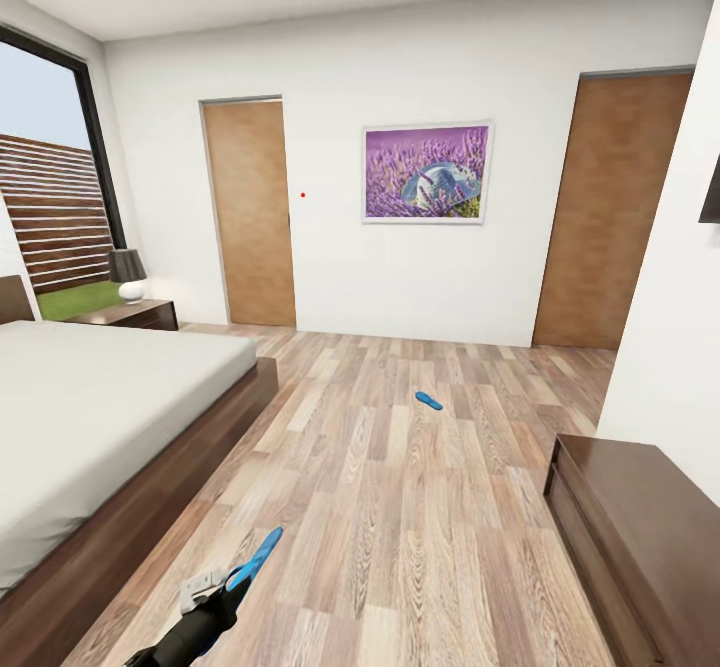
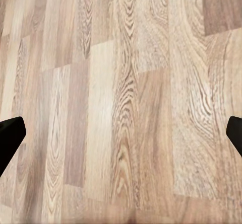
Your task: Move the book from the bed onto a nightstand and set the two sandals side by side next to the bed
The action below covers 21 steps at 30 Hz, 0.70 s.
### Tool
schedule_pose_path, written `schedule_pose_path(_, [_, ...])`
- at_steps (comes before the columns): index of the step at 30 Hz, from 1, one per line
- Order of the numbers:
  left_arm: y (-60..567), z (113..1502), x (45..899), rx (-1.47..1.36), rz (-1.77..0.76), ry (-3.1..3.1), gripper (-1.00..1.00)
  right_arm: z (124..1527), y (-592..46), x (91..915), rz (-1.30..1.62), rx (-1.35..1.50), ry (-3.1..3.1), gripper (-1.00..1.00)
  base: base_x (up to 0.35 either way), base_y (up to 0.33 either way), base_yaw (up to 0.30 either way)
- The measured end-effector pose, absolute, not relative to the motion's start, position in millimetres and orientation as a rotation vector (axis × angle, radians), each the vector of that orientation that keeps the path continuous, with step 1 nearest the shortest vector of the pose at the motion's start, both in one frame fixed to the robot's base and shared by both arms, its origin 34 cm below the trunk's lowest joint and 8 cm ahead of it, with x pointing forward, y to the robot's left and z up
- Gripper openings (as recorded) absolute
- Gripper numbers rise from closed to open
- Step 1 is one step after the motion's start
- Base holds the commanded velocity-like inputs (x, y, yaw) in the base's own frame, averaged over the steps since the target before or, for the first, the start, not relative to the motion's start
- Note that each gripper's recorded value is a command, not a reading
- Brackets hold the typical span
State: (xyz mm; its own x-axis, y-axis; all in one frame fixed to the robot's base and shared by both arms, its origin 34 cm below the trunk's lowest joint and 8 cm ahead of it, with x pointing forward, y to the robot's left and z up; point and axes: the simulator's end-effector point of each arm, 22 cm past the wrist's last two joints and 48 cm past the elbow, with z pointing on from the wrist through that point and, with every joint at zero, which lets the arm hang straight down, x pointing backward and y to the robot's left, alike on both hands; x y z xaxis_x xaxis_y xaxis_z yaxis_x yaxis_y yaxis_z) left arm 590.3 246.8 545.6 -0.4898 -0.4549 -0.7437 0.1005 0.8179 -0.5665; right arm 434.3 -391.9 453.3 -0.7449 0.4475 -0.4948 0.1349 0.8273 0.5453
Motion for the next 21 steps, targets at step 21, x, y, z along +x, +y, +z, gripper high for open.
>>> schedule_pose_path(21, [247,556,592,-0.264,-0.685,1.978,-1.0,463,-392,435,0.644,0.425,2.373,1.0,0.0,0.0,0.0])
